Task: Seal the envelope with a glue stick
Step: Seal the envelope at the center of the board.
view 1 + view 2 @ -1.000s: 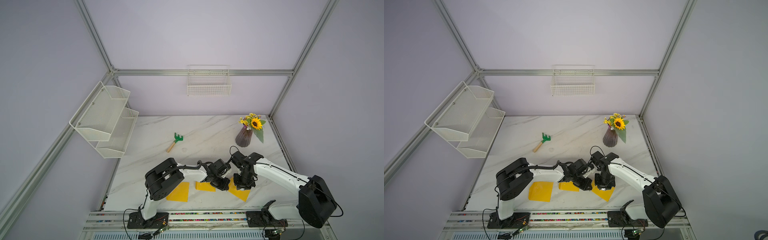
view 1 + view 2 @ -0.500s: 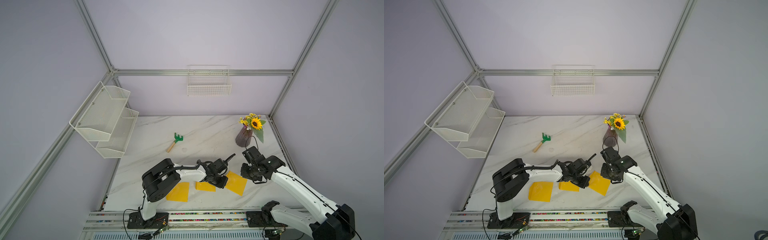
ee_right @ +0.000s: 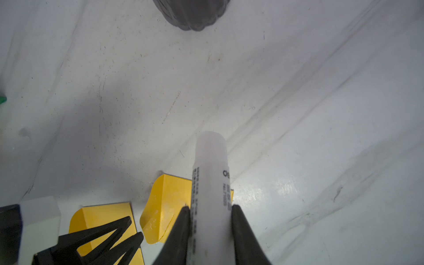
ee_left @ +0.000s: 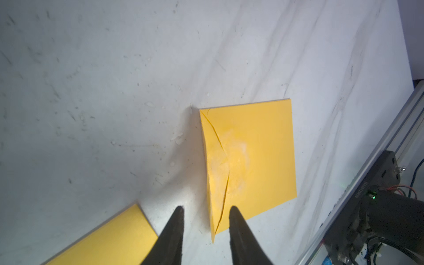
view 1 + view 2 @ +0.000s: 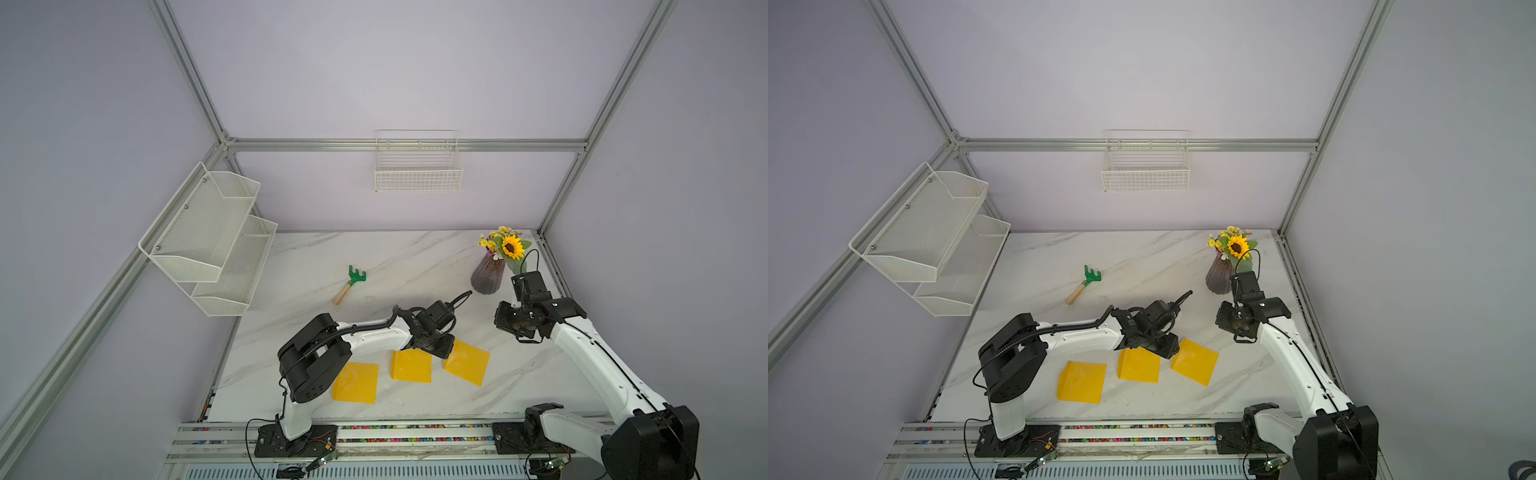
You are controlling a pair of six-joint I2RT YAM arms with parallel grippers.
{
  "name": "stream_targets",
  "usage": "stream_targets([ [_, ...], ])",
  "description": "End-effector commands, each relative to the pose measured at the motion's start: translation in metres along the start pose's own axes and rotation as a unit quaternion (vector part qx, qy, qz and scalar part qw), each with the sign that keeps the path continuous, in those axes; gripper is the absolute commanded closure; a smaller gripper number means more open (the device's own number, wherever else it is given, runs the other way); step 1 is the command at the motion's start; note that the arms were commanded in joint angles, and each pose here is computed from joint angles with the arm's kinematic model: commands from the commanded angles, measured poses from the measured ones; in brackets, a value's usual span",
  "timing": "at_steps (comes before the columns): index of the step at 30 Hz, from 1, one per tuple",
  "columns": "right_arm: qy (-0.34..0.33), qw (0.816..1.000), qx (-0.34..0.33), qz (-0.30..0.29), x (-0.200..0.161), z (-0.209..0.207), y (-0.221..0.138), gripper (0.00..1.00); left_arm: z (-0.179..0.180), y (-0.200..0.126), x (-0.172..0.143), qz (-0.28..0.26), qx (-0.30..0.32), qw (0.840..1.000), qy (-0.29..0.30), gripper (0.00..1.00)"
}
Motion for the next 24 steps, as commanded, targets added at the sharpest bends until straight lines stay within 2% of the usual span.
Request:
stream_targets([
  [1,-0.016,0.999,0.042,-0.024,0.014,0.016,-0.009,1.0,-0.001,-0.009,0.017,-0.008,-0.008,1.0,0.008,0.67],
  [24,-0.019,0.998,0.061,-0.013,0.011,0.021,-0.007,1.0,0.0,0.013,0.009,0.046,-0.025,0.999,-0.003,0.88],
])
Point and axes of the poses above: each gripper's point midway between its finger pads, its own y axis out along the fingers, its own z axis along the line the jaws close on, x = y × z, the point moved 4 cm from there along -y, back along the fingers, and after that the axes turned 8 degrees about y, right-handed, at the moved point
